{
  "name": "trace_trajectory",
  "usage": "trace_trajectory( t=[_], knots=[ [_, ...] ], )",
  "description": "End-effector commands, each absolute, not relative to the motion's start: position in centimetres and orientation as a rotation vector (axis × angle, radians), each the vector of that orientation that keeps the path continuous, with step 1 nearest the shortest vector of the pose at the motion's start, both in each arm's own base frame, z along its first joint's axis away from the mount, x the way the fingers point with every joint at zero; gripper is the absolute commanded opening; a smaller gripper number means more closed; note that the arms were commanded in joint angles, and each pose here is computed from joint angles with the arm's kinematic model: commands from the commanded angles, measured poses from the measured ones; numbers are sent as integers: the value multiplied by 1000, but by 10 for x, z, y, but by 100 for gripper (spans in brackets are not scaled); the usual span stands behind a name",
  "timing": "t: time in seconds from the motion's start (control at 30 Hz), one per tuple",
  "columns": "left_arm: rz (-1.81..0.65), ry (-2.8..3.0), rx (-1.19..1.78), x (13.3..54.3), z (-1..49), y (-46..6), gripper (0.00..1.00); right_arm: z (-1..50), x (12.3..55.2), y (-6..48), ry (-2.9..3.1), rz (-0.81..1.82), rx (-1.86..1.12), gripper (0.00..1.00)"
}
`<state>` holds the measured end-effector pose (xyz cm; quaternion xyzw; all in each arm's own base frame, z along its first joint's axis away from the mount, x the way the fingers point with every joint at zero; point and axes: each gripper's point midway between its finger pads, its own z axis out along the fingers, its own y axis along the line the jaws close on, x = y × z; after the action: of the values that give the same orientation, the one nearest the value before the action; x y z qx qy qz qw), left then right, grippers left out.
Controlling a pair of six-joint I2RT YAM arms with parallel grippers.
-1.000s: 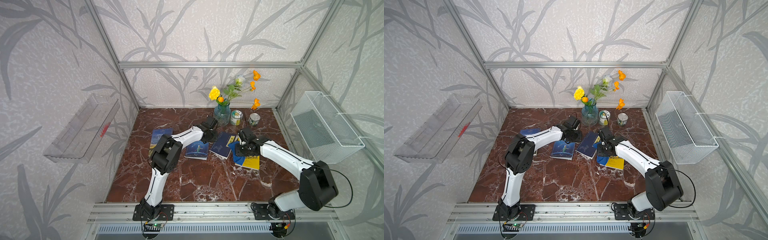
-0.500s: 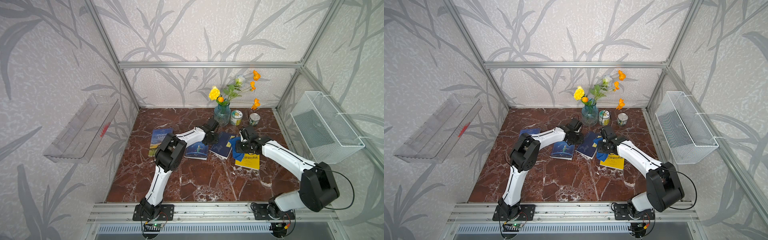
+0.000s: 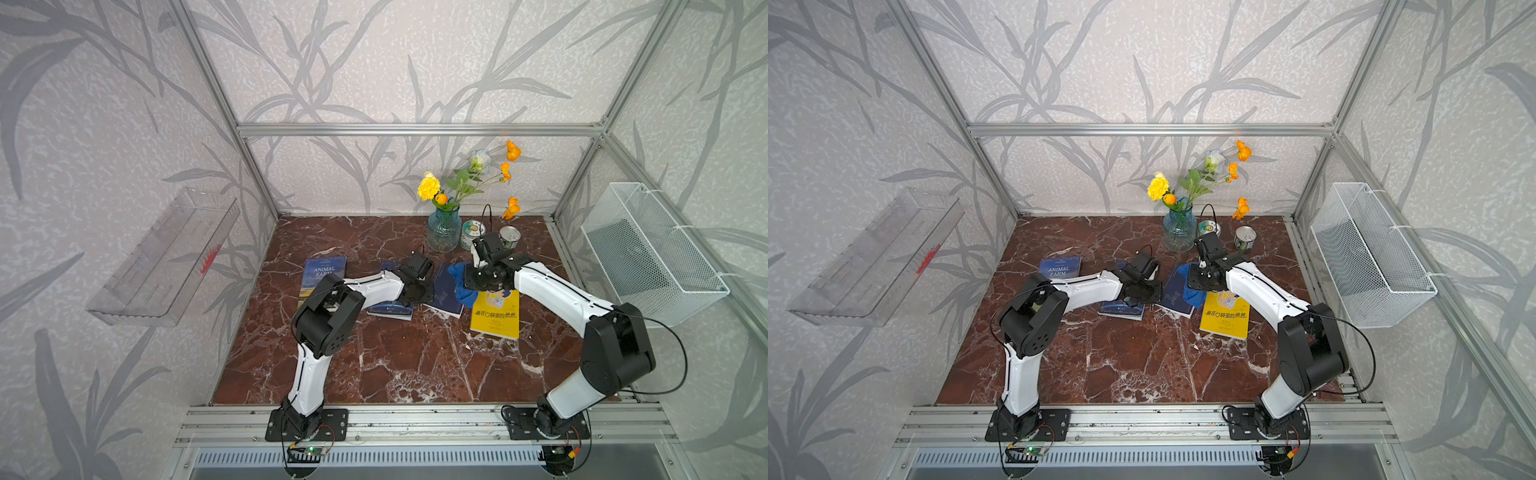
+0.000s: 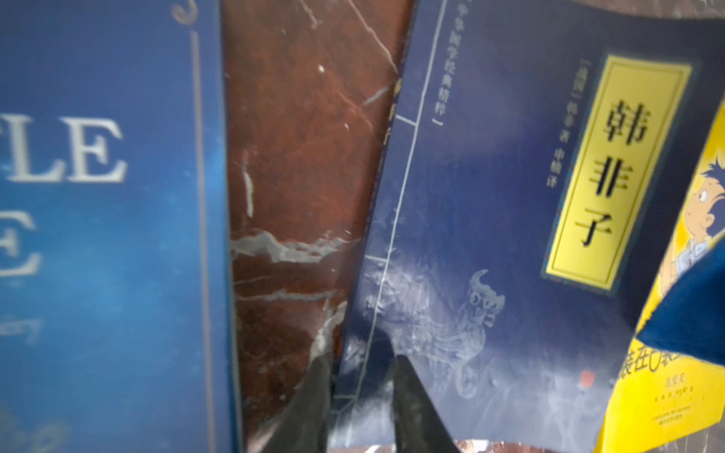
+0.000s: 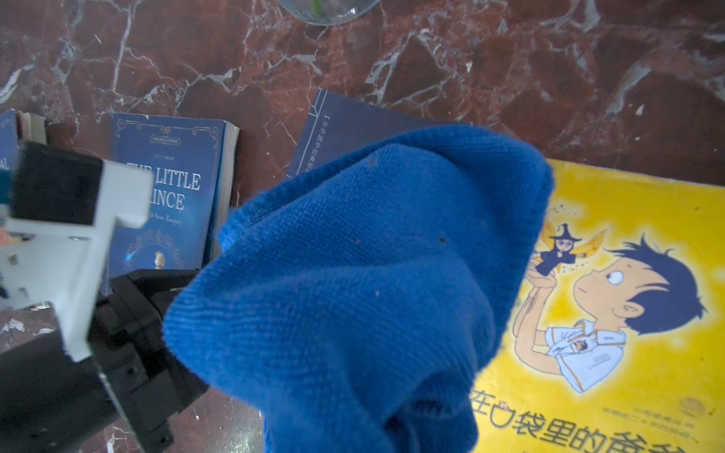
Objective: Wipe the cover of the book
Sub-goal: Adjust the book at the center of the board, then wipe the dirt from the cover of the book.
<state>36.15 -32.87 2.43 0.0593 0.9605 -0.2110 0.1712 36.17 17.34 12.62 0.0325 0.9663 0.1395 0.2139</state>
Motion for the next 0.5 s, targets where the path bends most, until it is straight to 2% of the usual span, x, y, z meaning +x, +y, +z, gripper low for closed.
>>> trace_trajectory(
  t=[0.0, 0.13, 0.27, 0.47],
  knots=[
    [-529, 2879, 260, 314, -11, -324, 22, 132, 359, 176, 2709, 345, 87, 9],
    [-469, 2877, 311, 302, -15, -317, 11, 131, 363, 182, 2722, 299, 96, 8],
    [-417, 2903, 277, 303, -18, -305, 6, 112, 371, 186, 2773, 227, 104, 8],
    [-476, 2895, 268, 301, -10, -311, 6, 61, 369, 170, 2895, 22, 143, 7]
  ],
)
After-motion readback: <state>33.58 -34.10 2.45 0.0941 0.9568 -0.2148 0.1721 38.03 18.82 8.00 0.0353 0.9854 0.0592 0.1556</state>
